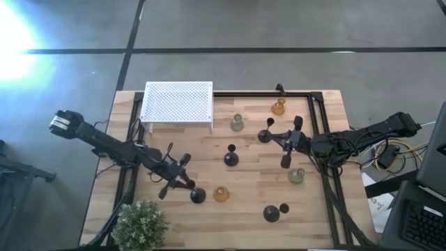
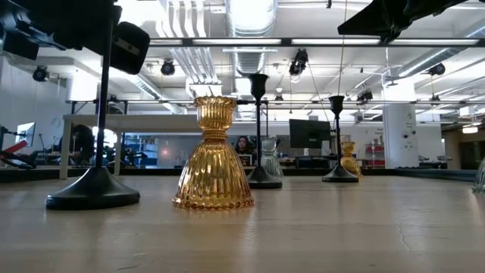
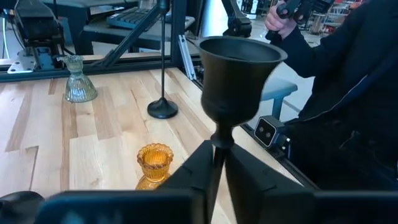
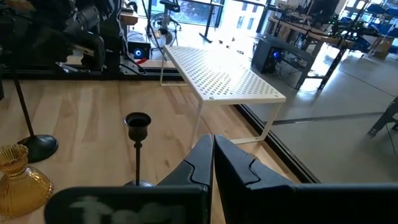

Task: Pick & Place candle stick holders
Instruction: Put the left large black candle holder on the shelf

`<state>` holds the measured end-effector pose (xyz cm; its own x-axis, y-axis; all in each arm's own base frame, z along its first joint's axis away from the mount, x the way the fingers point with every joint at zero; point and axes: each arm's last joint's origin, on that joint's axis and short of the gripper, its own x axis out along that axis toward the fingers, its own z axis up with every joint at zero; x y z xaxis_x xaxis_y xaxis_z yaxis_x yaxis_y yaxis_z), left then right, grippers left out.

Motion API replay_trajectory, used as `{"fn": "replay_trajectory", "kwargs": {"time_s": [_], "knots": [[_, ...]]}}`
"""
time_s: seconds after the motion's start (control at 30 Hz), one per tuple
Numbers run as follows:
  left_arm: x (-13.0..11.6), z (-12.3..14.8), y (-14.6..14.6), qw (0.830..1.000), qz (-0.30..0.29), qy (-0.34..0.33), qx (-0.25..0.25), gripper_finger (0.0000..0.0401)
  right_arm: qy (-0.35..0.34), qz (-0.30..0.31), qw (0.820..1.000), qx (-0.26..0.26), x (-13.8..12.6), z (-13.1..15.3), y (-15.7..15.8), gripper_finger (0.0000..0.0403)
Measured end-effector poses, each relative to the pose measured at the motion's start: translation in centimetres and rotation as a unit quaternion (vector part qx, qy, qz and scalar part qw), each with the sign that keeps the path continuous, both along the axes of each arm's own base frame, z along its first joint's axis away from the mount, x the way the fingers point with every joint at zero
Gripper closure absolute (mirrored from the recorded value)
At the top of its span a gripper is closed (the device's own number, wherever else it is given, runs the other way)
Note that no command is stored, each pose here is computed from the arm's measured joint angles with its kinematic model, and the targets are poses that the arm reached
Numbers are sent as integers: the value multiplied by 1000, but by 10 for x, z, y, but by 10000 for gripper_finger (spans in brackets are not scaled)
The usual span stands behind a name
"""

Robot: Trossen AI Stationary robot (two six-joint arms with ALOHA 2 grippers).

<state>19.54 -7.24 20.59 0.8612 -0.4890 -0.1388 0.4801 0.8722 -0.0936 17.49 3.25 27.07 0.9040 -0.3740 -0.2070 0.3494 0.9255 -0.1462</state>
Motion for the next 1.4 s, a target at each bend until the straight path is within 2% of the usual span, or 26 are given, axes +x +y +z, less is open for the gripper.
{"fn": "replay_trajectory", "kwargs": {"time_s": [0.07, 0.3, 0.5, 0.57, 0.67, 0.77, 0.83, 1.1, 1.17, 1.3, 1.4], "knots": [[0, 0, 0, 1000, 0, -4, 5, 386, 1, -2, 1000, -4, 0, 0, 0, 394], [1, 1, 2, 999, 31, -9, 9, 386, 1, -23, 1000, -13, 0, 0, -1, 394], [8, 21, 3, 995, 92, -30, 1, 386, 2, -23, 1000, -14, -1, 0, -1, 394], [9, 28, 4, 993, 116, -28, 15, 386, 2, -24, 1000, -14, -1, -1, -1, 394], [8, 41, 9, 982, 183, 5, 52, 386, 5, -23, 1000, -15, -1, -2, -1, 394], [3, 56, 15, 965, 247, 38, 86, 386, 9, -24, 1000, -15, -1, -5, -2, 394], [0, 72, 18, 954, 283, 37, 95, 386, 11, -23, 1000, -16, -1, -7, -2, 394], [-22, 135, 34, 891, 422, -34, 163, 386, 15, -30, 999, -17, -1, -9, -4, 394], [-30, 147, 41, 868, 464, -44, 171, 386, 15, -34, 999, -17, -1, -9, -5, 394], [-48, 163, 59, 805, 564, -38, 178, 386, 15, -41, 999, -17, 0, -9, -8, 394], [-63, 171, 74, 775, 608, -41, 164, 386, 15, -46, 999, -17, 0, -9, -10, 394]]}}
